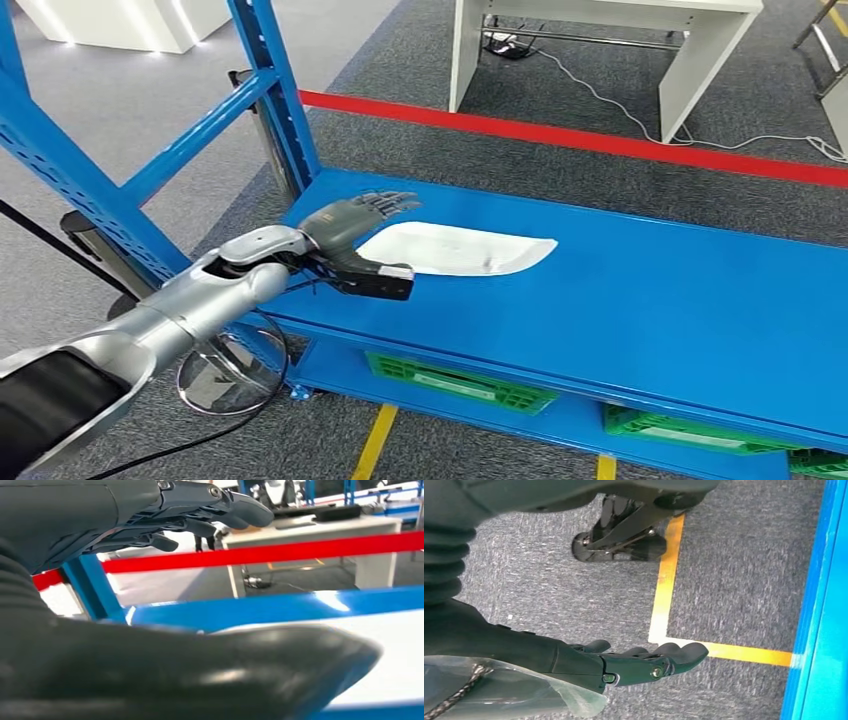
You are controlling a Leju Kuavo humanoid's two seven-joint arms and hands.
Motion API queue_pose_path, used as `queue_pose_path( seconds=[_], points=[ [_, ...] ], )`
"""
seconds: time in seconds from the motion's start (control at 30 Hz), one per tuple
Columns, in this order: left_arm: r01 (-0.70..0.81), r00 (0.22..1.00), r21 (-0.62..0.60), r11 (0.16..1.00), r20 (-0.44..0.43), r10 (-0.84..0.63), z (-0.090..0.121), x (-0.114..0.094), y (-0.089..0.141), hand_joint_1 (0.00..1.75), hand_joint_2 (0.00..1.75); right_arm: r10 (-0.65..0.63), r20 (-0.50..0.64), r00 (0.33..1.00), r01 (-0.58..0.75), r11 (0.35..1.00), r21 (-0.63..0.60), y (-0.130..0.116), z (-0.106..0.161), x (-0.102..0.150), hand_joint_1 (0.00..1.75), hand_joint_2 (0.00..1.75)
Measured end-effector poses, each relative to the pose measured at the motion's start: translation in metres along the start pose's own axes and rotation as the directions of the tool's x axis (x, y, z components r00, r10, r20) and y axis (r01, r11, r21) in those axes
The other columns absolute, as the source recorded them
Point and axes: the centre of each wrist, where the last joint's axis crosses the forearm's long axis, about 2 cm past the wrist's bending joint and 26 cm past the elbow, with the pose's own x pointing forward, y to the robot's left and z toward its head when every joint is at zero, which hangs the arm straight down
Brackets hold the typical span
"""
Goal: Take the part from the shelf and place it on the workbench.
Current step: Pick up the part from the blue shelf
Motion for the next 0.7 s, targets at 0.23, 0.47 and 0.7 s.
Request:
queue_pose_path(
  seconds=[0.23,0.47,0.7],
  points=[
    [-0.022,1.0,-0.016,1.0,-0.001,0.022,-0.002,0.003,-0.007,0.0,1.75,0.004,0.002,1.0,-0.004,1.0,0.006,0.001,-0.001,0.001,0.0,1.75],
    [-0.033,0.999,-0.029,0.999,-0.008,0.033,0.0,0.003,-0.013,0.0,1.75,0.004,0.002,1.0,-0.004,1.0,0.007,0.001,0.0,0.001,0.0,1.75],
    [-0.052,0.999,-0.035,0.998,0.003,0.052,0.0,0.003,-0.016,0.0,1.75,0.008,0.002,1.0,-0.008,1.0,0.012,0.002,-0.001,0.002,0.0,1.31]
  ],
)
